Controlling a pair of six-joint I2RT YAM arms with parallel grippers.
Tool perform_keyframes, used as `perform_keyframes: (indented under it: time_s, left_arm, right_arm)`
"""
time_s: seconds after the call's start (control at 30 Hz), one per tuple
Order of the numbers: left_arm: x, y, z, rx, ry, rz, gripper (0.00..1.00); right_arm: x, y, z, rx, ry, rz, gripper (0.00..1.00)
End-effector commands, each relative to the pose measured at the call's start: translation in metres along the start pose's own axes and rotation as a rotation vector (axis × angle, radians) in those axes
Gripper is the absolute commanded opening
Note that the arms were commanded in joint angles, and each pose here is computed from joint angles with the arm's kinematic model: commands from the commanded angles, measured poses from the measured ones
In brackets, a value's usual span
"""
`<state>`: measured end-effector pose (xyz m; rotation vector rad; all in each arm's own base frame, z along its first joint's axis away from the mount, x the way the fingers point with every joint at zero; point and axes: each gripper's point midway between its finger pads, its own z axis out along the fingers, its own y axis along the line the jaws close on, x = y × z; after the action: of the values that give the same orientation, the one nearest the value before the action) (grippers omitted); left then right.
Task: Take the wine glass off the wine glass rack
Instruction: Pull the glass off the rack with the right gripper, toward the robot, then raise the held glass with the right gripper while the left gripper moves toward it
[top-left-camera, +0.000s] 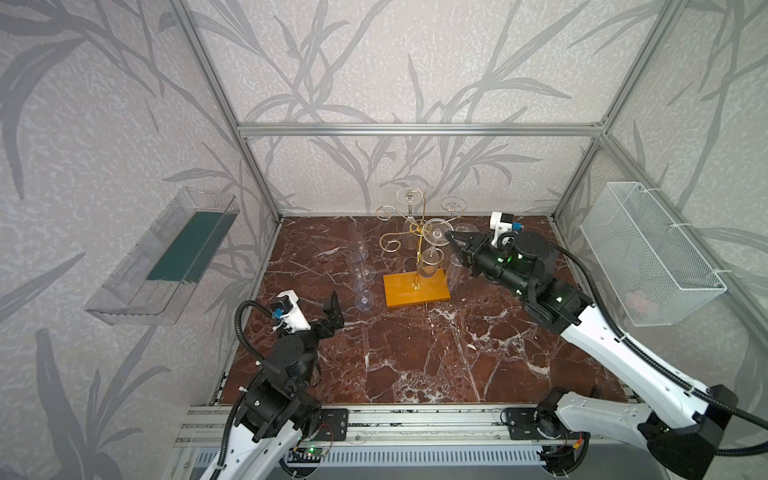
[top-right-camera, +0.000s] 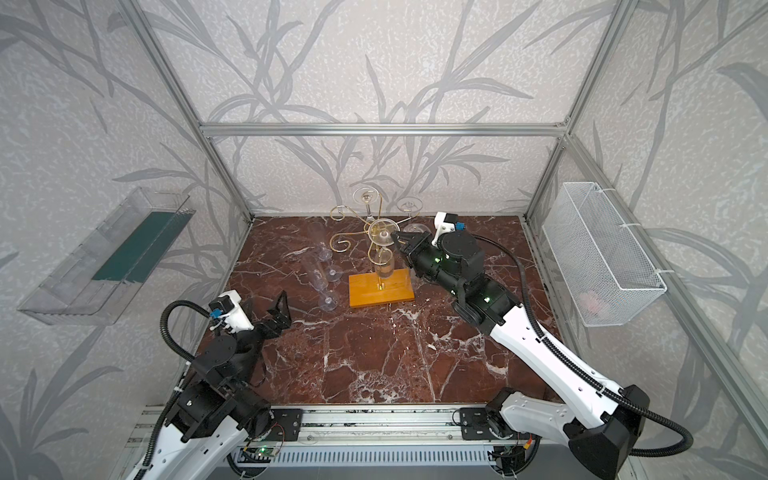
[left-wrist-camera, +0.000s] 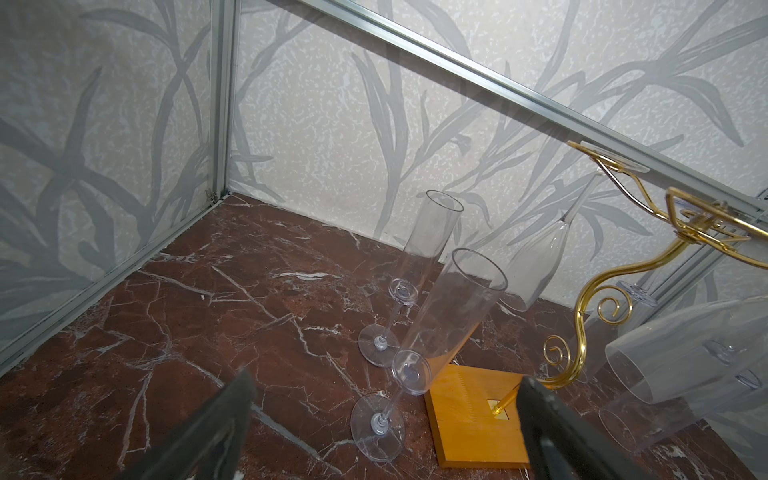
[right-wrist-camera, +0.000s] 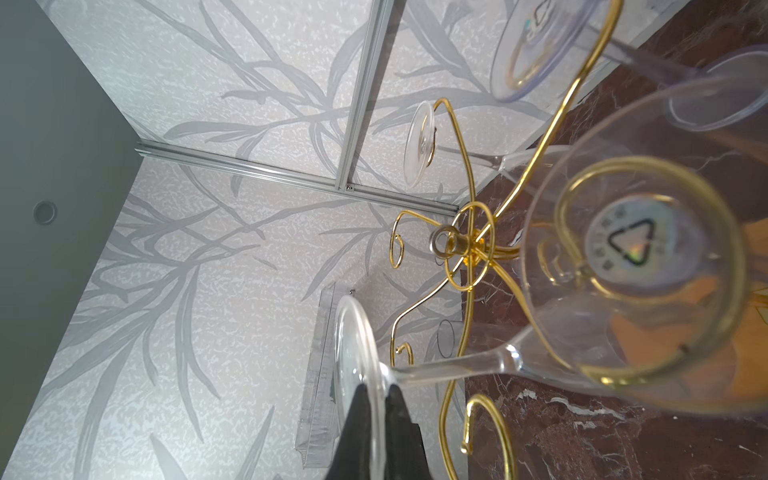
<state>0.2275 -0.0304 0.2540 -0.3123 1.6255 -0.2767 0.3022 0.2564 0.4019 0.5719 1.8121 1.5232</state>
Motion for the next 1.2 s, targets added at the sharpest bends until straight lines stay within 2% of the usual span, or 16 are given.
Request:
perform_keyframes:
  time_s: [0.0,0.23,0.43,0.6,0.7,0.9,1.03,1.17]
  left_arm:
    - [0.000,0.007,0.000,-0.032,-0.012,-0.014,0.99]
    - [-0.001,0.007,0.000,-0.034,-0.019,-0.015,0.99]
    - [-0.008,0.005,-0.001,-0.027,-0.038,-0.021,0.99]
    - [-0.020,-0.001,-0.003,-0.006,-0.058,-0.041,0.99]
    - [-0.029,-0.006,-0.005,0.004,-0.061,-0.047,0.99]
    - [-0.047,-0.024,-0.005,0.031,0.013,-0.041,0.99]
    - [-0.065,-0.046,-0.005,0.095,0.043,-0.056,0.99]
    - [-0.083,-0.075,-0.006,0.200,0.072,-0.063,0.98]
  right_arm:
    - [-0.010,0.009,-0.016,-0.024,-0.055,-0.006,0.00]
    - [-0.004,-0.009,-0.031,0.021,-0.038,-0.001,0.00]
    - [0.019,-0.027,-0.046,0.074,0.080,-0.002,0.00]
    - [0.021,-0.047,-0.076,0.141,0.072,-0.034,0.00]
    - [0.021,-0.059,-0.097,0.194,0.070,-0.095,0.00]
    - [0.009,-0.075,-0.126,0.274,0.023,-0.346,0.00]
    - [-0.009,-0.068,-0.137,0.288,-0.039,-0.613,0.00]
    - [-0.014,-0.042,-0.137,0.199,-0.068,-0.920,0.00]
